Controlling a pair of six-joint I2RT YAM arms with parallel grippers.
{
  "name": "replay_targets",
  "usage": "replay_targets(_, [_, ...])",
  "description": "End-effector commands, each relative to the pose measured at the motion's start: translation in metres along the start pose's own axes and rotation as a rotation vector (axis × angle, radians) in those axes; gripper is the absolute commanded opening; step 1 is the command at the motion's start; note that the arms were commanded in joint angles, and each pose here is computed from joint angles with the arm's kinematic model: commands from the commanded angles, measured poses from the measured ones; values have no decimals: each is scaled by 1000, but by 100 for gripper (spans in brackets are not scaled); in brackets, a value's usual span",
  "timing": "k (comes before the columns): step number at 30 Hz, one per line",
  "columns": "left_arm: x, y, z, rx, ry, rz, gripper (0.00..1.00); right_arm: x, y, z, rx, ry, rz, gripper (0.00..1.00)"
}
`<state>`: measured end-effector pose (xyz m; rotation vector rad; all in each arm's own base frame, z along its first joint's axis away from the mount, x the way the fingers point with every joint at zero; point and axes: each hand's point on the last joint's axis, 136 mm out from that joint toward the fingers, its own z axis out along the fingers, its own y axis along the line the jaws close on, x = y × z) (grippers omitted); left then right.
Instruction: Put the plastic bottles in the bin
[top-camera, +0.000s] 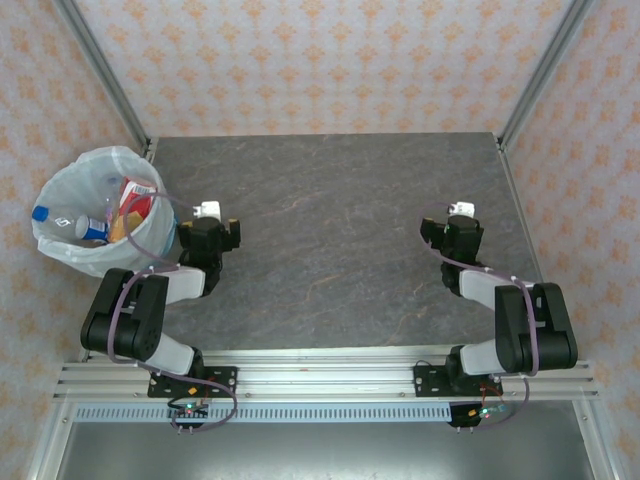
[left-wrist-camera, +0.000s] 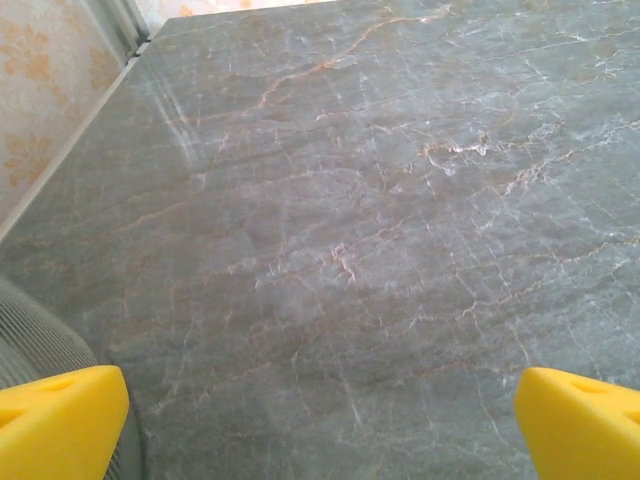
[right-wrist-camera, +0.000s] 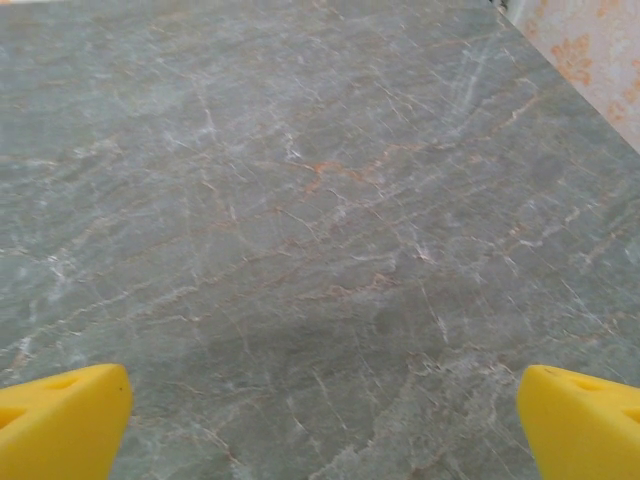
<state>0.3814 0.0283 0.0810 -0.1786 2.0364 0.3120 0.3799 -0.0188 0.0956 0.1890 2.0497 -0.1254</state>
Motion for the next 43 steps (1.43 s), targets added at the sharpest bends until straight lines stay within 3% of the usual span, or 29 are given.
replay_targets(1, [-18,10,0,-21,-93,-85,100,-17,9,-3,-60,-91,37,99])
replay_targets(11, [-16,23,-2,-92,-100,-119,100,0,-1,-9,-41,-236,88,99])
replay_targets(16, [-16,23,-2,-91,-99,-117,100,-1,-17,16,98,-93,114,99])
replay_targets(23, [-16,22,-2,-89,-99,-116,100,-2,-17,15,97,-111,122,99])
replay_targets(29, [-16,23,-2,-90,-99,-118,100,2,18,14,-171,-86,63,99])
replay_targets(43, [-16,22,-2,-84,-97,-115,100,1,12,14,-138,-87,76,99])
